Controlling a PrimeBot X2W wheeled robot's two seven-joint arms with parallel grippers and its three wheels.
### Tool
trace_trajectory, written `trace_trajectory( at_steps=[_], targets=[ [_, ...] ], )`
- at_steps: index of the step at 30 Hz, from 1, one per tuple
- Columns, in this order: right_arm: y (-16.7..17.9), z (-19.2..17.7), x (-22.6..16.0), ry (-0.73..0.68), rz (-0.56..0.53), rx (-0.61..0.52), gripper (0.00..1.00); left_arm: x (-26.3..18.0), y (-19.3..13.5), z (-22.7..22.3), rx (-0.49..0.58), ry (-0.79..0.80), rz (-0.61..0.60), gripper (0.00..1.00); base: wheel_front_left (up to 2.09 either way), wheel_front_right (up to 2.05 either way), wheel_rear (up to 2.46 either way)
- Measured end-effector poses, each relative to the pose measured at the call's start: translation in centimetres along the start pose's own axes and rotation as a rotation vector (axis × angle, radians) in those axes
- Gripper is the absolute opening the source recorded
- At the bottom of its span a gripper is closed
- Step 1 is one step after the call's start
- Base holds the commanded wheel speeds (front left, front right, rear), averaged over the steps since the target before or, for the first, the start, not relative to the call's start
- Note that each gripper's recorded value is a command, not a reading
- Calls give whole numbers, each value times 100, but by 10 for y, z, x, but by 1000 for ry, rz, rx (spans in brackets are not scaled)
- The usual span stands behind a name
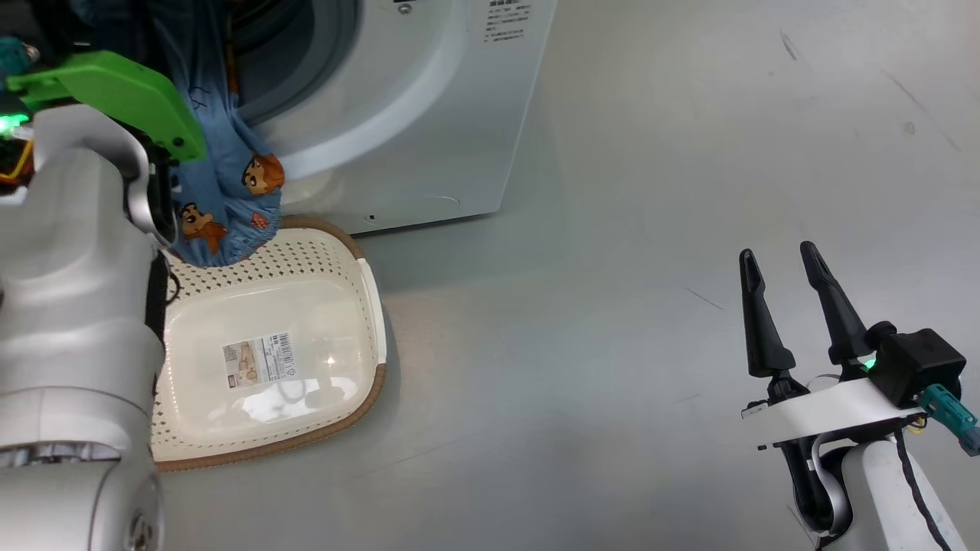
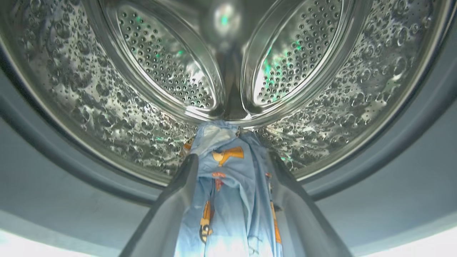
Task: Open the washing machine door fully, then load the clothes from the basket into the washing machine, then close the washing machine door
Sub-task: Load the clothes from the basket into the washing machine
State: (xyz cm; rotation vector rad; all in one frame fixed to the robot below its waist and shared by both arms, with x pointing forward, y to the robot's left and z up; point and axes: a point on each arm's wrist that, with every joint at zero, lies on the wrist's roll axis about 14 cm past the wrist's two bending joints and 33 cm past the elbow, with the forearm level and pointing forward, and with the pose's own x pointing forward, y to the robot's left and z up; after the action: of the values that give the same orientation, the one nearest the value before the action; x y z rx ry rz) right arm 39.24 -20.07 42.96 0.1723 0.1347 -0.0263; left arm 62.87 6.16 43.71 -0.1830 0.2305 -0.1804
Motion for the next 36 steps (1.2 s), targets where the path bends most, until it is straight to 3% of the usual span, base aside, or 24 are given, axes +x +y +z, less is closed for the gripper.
trace_trajectory(
  at_steps=[18, 36],
  targets=[
    [43, 14, 15, -50, 152, -10, 100, -101, 52, -72, -57, 120, 93, 100, 0, 0, 0],
    [66, 19, 17, -65, 234, -23, 100, -166, 72, -69, -118, 23, 151, 100, 0, 0, 0]
  ],
)
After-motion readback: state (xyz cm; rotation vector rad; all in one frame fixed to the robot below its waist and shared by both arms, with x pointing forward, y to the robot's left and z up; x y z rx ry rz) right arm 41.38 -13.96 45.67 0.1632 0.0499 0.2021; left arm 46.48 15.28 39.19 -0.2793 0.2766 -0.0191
